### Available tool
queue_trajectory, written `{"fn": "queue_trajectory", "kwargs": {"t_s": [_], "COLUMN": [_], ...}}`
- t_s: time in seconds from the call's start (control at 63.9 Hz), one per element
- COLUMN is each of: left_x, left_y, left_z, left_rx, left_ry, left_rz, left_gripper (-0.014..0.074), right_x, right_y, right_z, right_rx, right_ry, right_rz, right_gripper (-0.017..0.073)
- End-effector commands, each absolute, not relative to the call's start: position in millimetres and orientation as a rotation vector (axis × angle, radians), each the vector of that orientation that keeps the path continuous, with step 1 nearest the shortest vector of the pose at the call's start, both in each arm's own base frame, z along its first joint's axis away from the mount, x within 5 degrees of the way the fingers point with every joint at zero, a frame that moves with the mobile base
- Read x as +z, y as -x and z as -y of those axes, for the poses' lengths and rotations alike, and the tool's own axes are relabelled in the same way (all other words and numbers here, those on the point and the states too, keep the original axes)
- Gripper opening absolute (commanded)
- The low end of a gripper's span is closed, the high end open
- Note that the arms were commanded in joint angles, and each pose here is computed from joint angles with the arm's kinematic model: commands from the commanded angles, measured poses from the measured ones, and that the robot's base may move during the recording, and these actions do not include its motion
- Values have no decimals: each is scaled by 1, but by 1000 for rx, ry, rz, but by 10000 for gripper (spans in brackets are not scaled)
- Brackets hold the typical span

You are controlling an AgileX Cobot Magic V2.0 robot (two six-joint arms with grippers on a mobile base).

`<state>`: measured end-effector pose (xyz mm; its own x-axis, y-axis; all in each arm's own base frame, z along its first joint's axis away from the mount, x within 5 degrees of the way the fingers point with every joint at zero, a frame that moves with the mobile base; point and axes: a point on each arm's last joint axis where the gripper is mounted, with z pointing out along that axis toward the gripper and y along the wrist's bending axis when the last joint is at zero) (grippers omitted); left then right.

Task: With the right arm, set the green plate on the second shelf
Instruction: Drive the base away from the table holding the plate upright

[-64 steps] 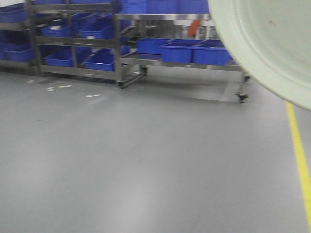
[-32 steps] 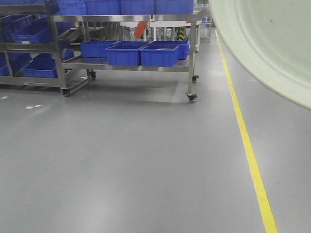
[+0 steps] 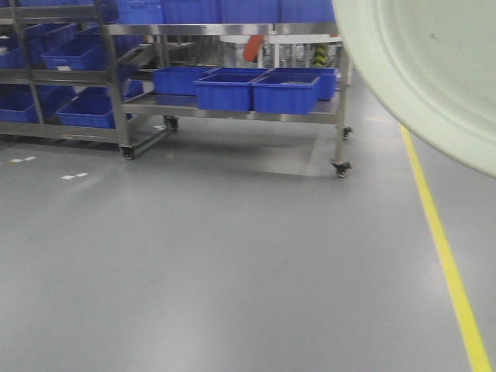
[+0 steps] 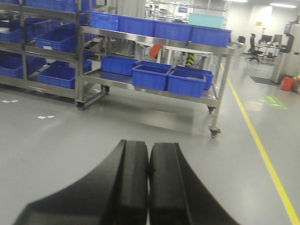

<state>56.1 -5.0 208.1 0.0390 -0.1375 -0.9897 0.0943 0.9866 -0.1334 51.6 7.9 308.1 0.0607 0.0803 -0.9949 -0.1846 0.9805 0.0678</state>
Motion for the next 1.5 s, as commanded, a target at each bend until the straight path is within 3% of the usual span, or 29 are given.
{"fn": "queue_trajectory", "kwargs": {"t_s": [0.0, 1.488], "left_x": [203, 203], "left_y": [-56, -56], "left_z": [5, 5], "left_rx": [-191, -191], "left_ry": [42, 42], "left_rz": [-1457, -1457], "left_gripper": [130, 130], "right_x": [328, 328], "right_y": [-49, -49], "right_z": [-9, -9], "right_rx": [221, 221], "right_ry": [84, 84], "right_rz": [-1365, -1366], "right_gripper": [56, 56]}}
